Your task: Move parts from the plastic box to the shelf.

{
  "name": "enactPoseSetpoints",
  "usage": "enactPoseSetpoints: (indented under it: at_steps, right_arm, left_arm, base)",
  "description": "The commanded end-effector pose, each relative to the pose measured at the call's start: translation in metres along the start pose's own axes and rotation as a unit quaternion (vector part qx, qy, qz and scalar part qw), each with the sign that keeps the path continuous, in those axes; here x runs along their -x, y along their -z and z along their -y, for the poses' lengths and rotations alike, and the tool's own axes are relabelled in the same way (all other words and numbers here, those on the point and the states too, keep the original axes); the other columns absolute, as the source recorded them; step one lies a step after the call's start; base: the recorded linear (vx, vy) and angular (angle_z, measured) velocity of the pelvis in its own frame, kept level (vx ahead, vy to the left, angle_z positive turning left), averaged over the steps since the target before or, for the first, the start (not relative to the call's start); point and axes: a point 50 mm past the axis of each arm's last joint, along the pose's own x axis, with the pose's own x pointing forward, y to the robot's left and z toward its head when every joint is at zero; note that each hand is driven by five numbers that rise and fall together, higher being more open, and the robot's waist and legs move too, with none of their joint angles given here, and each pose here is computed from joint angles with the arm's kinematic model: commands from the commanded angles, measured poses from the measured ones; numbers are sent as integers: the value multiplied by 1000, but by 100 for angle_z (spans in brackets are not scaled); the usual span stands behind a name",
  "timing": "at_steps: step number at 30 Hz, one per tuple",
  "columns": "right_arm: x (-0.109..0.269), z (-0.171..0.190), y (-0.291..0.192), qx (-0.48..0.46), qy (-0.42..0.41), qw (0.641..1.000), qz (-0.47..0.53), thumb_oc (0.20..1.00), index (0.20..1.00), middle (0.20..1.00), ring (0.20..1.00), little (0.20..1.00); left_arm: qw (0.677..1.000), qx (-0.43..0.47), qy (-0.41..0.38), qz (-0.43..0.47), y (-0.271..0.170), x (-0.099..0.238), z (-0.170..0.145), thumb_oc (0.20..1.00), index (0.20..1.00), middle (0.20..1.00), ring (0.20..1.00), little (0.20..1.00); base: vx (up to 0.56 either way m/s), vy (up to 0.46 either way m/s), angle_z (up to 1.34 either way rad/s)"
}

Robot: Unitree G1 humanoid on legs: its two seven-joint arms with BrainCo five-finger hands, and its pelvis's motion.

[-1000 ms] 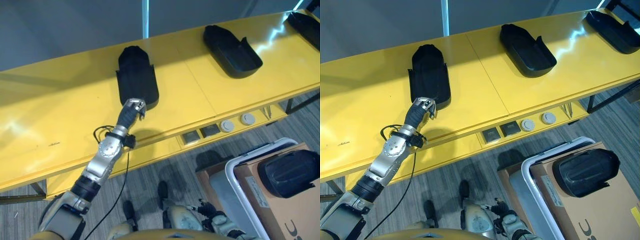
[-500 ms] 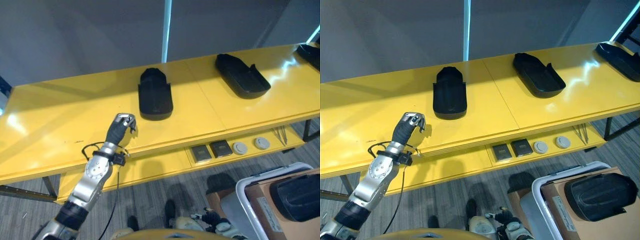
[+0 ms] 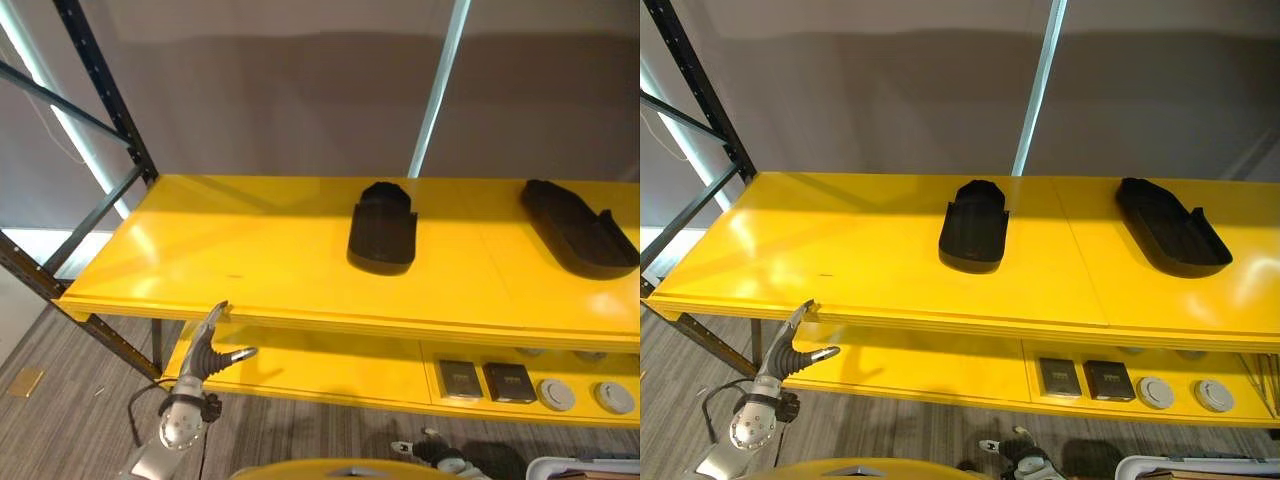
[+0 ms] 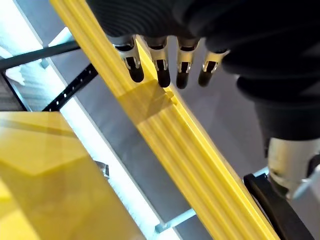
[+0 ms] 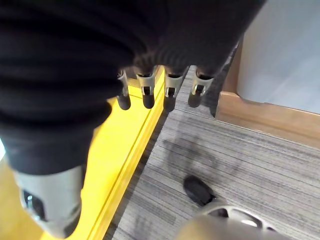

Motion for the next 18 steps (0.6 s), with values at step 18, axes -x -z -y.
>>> enactPoseSetpoints:
  at_steps: [18]
  right_arm:
    - [2, -6, 9, -117, 10, 993, -26, 1000, 1000, 1000, 1000, 1000]
  left_arm:
    - [988, -67, 98, -97, 35, -5, 18, 1000, 1000, 1000, 1000, 1000]
  base:
    - [-92, 122, -10]
